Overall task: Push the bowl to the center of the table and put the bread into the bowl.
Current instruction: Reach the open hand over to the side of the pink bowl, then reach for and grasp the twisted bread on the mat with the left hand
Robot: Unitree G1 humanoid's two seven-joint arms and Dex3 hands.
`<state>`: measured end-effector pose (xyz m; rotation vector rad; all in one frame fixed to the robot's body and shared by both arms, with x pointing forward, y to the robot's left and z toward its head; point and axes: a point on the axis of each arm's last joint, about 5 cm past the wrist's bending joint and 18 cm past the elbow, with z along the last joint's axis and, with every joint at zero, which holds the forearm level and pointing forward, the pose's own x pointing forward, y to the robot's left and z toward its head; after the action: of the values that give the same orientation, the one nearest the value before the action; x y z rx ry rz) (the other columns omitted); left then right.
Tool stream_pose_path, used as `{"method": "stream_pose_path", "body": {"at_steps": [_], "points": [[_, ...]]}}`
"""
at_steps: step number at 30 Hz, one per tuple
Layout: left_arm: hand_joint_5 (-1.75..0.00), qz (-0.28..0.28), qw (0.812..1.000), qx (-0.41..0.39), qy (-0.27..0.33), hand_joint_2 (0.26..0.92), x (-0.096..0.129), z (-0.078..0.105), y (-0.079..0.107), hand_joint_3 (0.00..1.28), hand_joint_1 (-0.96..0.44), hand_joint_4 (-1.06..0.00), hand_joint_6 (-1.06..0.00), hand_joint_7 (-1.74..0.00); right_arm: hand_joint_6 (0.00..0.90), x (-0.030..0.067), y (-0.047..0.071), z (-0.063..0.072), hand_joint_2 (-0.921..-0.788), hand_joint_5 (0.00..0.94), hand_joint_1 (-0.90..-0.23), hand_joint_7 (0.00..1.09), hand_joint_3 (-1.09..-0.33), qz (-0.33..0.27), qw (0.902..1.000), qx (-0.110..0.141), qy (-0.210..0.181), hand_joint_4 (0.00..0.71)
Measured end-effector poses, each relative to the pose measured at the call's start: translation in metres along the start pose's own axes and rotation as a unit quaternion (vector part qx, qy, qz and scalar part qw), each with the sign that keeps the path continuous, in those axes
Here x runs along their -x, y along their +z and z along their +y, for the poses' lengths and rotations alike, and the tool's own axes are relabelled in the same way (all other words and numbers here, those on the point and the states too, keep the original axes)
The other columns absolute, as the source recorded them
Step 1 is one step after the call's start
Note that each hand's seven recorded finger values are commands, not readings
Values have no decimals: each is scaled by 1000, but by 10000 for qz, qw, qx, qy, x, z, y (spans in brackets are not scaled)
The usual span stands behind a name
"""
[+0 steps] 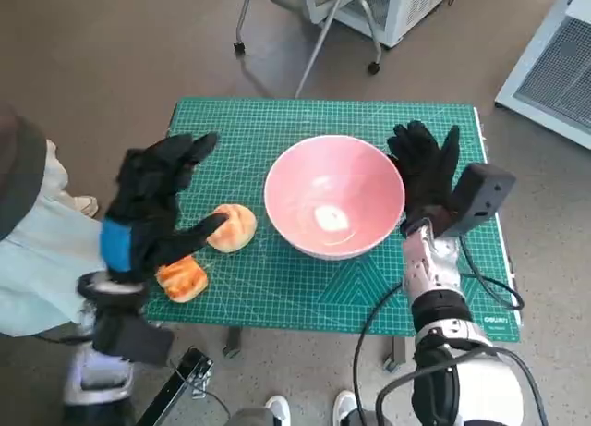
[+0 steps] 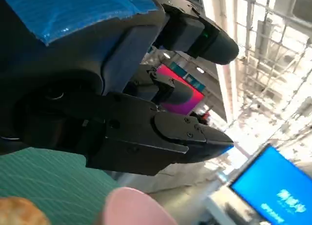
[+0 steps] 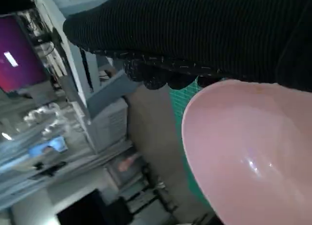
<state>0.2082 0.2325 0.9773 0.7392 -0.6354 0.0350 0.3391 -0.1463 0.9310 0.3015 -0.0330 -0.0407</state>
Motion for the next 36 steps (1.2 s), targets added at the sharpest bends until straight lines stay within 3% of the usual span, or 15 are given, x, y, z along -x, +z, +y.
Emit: {"method": "stream_pose_path", "body": {"at_steps": [7,10,15,23,36], "points": [[-288,236,9886,-1183,-904,906,75,621,-64,18,-59,-377,-334,-558,-1,-43,255,-145,-921,26,-489,776,-846,-1047,9920,684,197,283],[-236,271,9781,-1636,-1259,890,43,862,-28,7,-21,-396,-363,-512,0,-52,377,-177,-921,34,-518,797,-838,-1578,9815,992,433,302],[-147,276,9567,-2216,-1868,859,-47,1131,41,1,33,-414,-428,-410,8,-44,541,-184,-921,43,-579,819,-829,-2365,9560,1486,892,326],[-45,388,9165,-2839,-2792,815,-156,1286,77,0,50,-435,-524,-242,65,32,617,-197,-921,52,-628,779,-782,-3136,9232,1835,1253,373],[-10,254,8675,-3177,-3820,764,-339,1175,-34,1,-1,-451,-567,-121,68,157,631,-189,-921,43,-623,769,-772,-3607,8944,2120,1579,371]]}}
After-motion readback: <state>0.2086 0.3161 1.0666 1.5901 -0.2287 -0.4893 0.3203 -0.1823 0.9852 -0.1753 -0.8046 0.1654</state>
